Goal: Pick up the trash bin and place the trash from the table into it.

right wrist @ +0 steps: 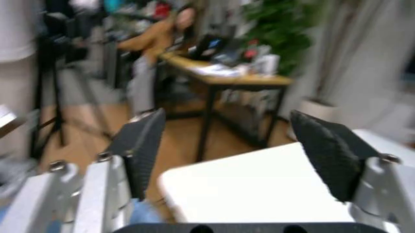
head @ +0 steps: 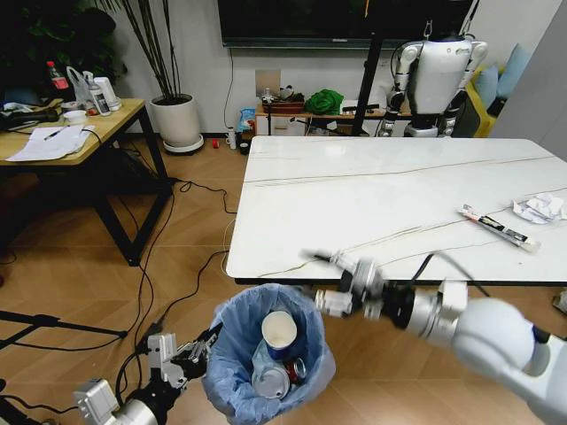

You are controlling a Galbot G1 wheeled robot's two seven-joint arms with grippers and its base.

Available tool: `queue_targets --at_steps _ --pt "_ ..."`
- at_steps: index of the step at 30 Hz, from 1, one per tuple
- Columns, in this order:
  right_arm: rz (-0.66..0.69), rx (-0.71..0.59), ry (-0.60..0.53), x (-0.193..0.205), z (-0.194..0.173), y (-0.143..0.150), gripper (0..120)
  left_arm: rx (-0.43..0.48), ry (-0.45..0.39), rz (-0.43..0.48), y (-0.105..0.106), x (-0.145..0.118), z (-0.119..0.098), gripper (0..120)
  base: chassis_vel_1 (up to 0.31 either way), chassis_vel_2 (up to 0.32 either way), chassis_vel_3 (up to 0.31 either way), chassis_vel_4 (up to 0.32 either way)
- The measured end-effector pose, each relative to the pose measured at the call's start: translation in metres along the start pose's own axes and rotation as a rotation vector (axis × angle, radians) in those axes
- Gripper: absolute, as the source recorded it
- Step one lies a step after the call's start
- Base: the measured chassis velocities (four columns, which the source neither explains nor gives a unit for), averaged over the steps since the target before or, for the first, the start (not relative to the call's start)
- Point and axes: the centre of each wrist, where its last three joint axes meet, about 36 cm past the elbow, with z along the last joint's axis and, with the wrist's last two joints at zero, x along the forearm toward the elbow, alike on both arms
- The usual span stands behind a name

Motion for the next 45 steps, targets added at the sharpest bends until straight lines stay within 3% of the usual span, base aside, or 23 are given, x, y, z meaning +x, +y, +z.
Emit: queue_targets --at_steps 6,15,23,28,35,45 --pt "0.278 -0.072 -0.059 0.013 -0.023 -0.033 98 -0.032 0.005 -0.031 -0.002 0.001 -0.003 0 0.0 0.0 0.0 0.0" --pt "0.62 -0.149 -0.084 0.06 -0.01 -0.058 100 -0.096 -0.02 -0.047 -0.005 0.002 -0.005 0 0.0 0.0 0.0 0.0" --pt "0.86 -0.149 -0.105 0.106 0.011 -0.046 100 -0.087 -0.052 -0.04 -0.007 -0.001 -0.006 0 0.0 0.0 0.0 0.0" --pt "0.93 -0.116 -0.095 0.136 0.027 -0.027 100 -0.089 -0.066 -0.039 -0.007 -0.001 -0.006 0 0.0 0.0 0.0 0.0" --pt "0.902 -0.091 -0.129 0.173 0.046 0.0 100 -0.085 -0.064 -0.027 -0.006 -0.005 -0.003 0 0.0 0.0 0.0 0.0" --pt "0.946 -0.112 -0.142 0.191 0.056 0.024 100 -0.078 -0.062 -0.016 -0.006 -0.005 0.002 0 0.0 0.0 0.0 0.0"
